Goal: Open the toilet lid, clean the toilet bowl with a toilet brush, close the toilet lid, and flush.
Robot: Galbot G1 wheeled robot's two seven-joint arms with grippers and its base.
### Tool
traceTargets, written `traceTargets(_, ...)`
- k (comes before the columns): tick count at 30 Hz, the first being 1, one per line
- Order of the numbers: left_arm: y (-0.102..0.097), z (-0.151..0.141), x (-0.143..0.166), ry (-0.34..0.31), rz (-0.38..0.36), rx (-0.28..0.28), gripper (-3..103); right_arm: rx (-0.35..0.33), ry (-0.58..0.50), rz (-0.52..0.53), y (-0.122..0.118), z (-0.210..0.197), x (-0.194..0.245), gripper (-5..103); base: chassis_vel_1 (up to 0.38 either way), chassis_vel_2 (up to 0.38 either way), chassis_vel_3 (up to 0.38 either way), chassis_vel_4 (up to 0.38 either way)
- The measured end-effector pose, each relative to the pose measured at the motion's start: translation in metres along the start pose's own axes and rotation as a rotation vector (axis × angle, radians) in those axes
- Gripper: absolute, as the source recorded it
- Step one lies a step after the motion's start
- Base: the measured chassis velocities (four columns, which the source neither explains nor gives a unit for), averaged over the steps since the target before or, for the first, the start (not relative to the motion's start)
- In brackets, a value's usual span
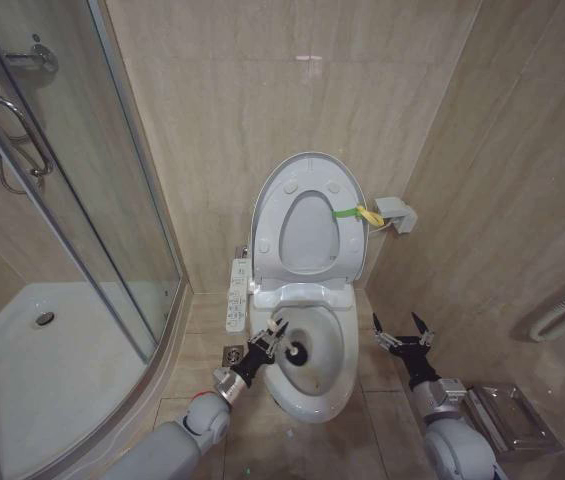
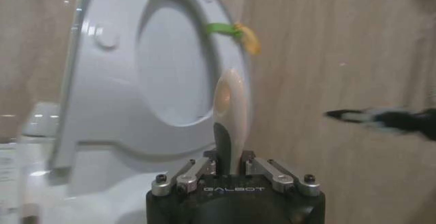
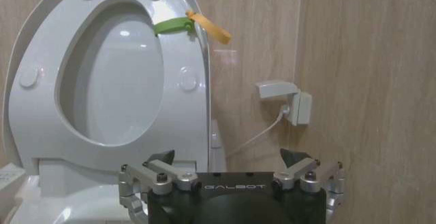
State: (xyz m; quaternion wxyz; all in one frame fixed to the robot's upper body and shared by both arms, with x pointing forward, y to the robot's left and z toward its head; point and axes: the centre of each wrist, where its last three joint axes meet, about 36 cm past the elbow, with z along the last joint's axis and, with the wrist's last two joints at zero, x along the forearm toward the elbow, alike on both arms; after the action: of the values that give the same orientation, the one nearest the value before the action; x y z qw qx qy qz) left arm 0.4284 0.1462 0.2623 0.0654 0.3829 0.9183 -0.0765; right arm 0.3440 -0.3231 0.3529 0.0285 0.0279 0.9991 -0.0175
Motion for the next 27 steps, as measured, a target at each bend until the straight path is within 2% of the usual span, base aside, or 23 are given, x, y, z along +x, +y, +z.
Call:
traceTargets(1, 0.0, 0.0, 0.0, 0.0, 0.0, 0.0, 19, 0.0, 0.0, 0.0, 0.0, 0.0, 0.0, 100, 0.0, 0.0, 0.0, 0.0)
traceTargets(5, -0.027, 0.004, 0.025, 0.031, 0.047, 0.024, 19, 0.0, 0.0, 0.0, 0.0, 0.0, 0.0, 100, 0.0, 0.0, 0.0, 0.0)
traceTargets(8, -0.03, 0.012, 0.032, 0.053, 0.049, 0.022, 19, 0.0, 0.0, 0.0, 0.0, 0.0, 0.0, 100, 0.0, 0.0, 0.0, 0.0)
traceTargets(12, -0.016, 0.028, 0.036, 0.096, 0.017, 0.001, 19, 0.0, 0.0, 0.0, 0.0, 0.0, 0.0, 100, 0.0, 0.0, 0.0, 0.0)
traceTargets(15, -0.004, 0.031, 0.031, 0.1, -0.007, -0.014, 19, 0.0, 0.0, 0.0, 0.0, 0.0, 0.0, 100, 0.0, 0.0, 0.0, 0.0)
traceTargets(19, 0.035, 0.028, 0.006, 0.077, -0.074, -0.051, 19, 0.0, 0.0, 0.0, 0.0, 0.0, 0.0, 100, 0.0, 0.0, 0.0, 0.0)
traceTargets(23, 0.038, 0.018, -0.005, 0.043, -0.079, -0.042, 19, 0.0, 0.0, 0.0, 0.0, 0.0, 0.0, 100, 0.0, 0.0, 0.0, 0.0)
traceTargets(27, 0.019, 0.005, -0.002, 0.021, -0.041, -0.015, 19, 0.0, 0.0, 0.0, 0.0, 0.0, 0.0, 100, 0.0, 0.0, 0.0, 0.0)
